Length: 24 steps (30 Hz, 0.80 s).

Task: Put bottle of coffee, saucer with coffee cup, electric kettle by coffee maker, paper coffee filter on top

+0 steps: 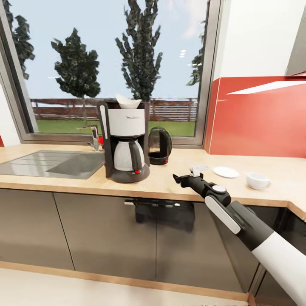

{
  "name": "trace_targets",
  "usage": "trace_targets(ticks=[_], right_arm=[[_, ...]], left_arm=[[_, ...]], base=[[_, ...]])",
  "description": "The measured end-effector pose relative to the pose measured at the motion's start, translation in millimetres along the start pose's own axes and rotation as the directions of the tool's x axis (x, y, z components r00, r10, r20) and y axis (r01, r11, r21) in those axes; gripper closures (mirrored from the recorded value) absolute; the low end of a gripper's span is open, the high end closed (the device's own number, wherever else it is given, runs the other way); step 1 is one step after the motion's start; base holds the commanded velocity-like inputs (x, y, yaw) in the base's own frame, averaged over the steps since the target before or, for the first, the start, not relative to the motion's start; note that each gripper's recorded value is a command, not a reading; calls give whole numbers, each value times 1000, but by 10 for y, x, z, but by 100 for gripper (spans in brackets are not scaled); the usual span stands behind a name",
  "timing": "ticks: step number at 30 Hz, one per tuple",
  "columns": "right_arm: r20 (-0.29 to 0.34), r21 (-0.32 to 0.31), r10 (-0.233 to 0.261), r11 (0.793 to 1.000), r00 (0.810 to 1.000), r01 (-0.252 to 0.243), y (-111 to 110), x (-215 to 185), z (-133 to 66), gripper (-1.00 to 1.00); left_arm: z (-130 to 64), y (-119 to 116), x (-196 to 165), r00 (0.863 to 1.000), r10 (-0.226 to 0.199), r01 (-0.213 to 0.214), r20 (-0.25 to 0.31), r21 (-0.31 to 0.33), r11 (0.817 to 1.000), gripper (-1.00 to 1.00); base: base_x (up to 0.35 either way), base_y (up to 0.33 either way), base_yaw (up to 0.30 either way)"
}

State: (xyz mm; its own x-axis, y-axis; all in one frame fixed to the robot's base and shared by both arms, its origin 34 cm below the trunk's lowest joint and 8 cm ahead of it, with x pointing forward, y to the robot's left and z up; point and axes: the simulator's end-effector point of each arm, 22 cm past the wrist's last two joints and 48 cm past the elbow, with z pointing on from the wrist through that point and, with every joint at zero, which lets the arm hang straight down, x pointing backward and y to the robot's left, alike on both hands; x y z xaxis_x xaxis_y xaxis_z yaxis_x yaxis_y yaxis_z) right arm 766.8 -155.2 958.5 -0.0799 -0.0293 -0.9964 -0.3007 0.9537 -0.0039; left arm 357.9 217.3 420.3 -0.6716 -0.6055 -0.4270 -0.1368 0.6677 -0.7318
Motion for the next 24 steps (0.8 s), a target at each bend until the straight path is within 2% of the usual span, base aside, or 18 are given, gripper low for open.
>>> trace_targets(ticks=[10, 17, 24], right_arm=[[-2, -1, -1, 1000, 1000, 1, 5, 3, -1, -100], [-2, -1, 0, 1000, 1000, 0, 4, 3, -2, -100], [-2, -1, 0, 1000, 1000, 0, 4, 4, -2, -100]], left_arm=[[0, -1, 3, 1000, 1, -1, -1, 0, 1000, -100], [0, -1, 2, 1000, 1, -1, -1, 0, 1000, -100], [0, 0, -1, 1000, 0, 0, 0, 0, 1000, -100]], base=[[0, 0, -55], [0, 9, -246], [0, 205, -122]])
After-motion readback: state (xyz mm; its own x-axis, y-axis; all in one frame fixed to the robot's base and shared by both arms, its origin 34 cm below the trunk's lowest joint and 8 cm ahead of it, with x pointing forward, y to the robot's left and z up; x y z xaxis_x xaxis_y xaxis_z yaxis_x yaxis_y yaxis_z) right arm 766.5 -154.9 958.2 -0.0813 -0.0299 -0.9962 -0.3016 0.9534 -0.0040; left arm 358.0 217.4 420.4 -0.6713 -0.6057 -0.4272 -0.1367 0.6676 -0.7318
